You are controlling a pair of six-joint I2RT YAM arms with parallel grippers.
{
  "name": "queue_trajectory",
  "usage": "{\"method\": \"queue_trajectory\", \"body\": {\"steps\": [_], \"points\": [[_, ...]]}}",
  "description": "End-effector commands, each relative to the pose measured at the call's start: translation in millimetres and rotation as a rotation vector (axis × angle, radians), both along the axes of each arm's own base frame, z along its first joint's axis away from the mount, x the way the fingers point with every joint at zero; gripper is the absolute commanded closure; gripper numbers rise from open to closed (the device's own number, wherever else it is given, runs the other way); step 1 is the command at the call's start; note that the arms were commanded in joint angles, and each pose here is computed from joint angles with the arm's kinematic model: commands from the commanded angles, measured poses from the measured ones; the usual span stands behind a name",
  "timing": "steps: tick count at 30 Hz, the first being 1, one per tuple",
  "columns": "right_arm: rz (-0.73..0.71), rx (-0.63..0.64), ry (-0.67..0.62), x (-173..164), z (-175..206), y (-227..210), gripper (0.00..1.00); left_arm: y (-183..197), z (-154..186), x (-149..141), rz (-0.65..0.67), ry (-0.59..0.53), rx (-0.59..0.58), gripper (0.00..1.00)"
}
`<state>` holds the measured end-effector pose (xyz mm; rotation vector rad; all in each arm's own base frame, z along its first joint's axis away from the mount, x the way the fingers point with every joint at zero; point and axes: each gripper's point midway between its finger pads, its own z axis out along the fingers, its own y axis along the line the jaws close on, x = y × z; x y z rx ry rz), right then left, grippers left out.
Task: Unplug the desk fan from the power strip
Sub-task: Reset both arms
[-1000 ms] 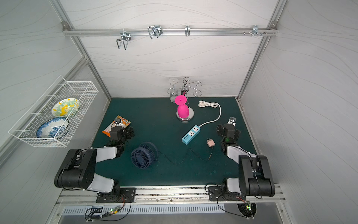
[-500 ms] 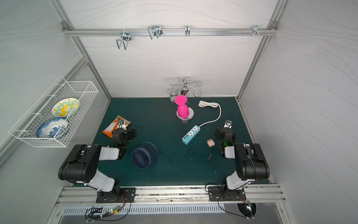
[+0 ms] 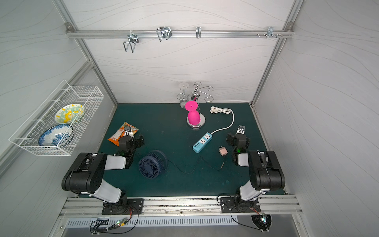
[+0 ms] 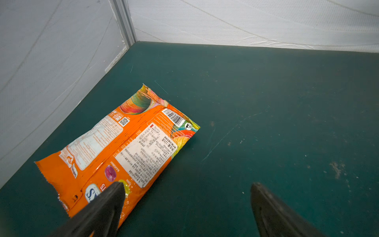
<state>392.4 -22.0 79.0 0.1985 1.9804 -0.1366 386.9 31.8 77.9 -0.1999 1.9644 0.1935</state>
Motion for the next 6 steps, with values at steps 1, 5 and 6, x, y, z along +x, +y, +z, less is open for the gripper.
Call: {"method": "queue_trajectory", "body": {"steps": [1, 5, 6], "points": [[0.021, -0.004, -0.012, 5.5, 5.4, 3.8, 0.01, 3.5, 16.4, 8.8, 0.018, -0.065, 0.003, 0.0], [0.019, -0.005, -0.016, 4.9, 6.4, 3.5, 0.01, 3.5, 16.5, 8.6, 0.017, -0.065, 0.002, 0.0], [0.02, -0.006, -0.017, 4.9, 6.6, 3.7, 0.01, 3.5, 16.6, 8.6, 0.017, -0.066, 0.002, 0.0]]}}
